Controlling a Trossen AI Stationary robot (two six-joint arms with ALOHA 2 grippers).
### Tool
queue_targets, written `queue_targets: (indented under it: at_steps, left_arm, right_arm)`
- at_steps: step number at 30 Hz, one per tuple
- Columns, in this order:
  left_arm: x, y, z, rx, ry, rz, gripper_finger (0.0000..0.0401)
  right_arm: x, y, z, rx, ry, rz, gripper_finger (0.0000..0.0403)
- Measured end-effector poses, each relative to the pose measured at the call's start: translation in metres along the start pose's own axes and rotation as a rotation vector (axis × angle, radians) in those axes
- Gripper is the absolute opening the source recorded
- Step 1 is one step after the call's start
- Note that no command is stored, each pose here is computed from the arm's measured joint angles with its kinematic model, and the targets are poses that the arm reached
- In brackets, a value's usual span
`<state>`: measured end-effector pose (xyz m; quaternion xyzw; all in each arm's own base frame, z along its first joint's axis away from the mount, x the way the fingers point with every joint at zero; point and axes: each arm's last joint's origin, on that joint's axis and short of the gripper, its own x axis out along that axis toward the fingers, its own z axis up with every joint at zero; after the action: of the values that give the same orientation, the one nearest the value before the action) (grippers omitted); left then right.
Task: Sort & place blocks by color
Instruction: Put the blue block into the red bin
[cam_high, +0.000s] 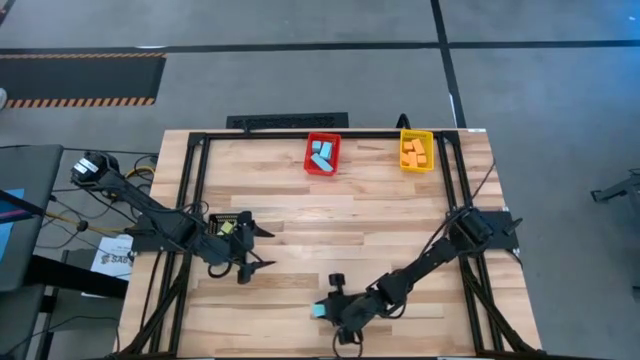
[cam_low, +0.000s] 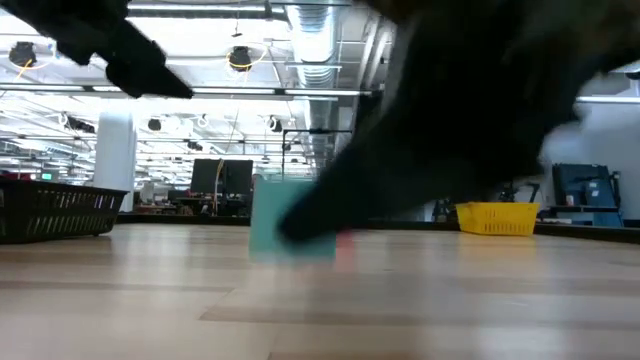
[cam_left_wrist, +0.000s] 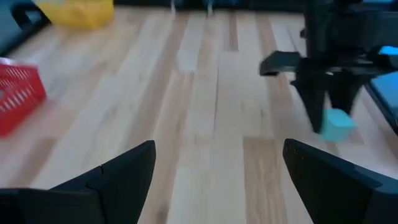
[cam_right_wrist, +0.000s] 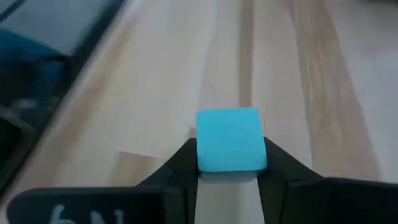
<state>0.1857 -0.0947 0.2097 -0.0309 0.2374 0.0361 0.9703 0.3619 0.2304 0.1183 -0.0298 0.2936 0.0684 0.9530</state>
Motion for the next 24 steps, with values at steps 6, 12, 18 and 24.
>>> queue_targets:
  at_steps: [6, 12, 18, 24]
  left_arm:
    - [0.006, 0.008, 0.018, 0.061, -0.12, -0.026, 0.0341]
    - [0.016, 0.032, 0.028, 0.102, -0.142, 0.023, 0.0341]
    - [0.022, 0.054, 0.032, 0.168, -0.133, 0.128, 0.0341]
    - [0.026, 0.08, 0.035, 0.203, -0.118, 0.222, 0.0341]
  right_arm:
    - [-0.034, -0.031, 0.035, -0.164, 0.061, -0.044, 0.0119]
    - [-0.076, -0.111, 0.056, -0.164, 0.074, -0.167, 0.0119]
    - [-0.095, -0.229, 0.053, 0.068, -0.015, -0.405, 0.0119]
    - [-0.094, -0.333, 0.041, 0.24, 0.08, -0.544, 0.0119]
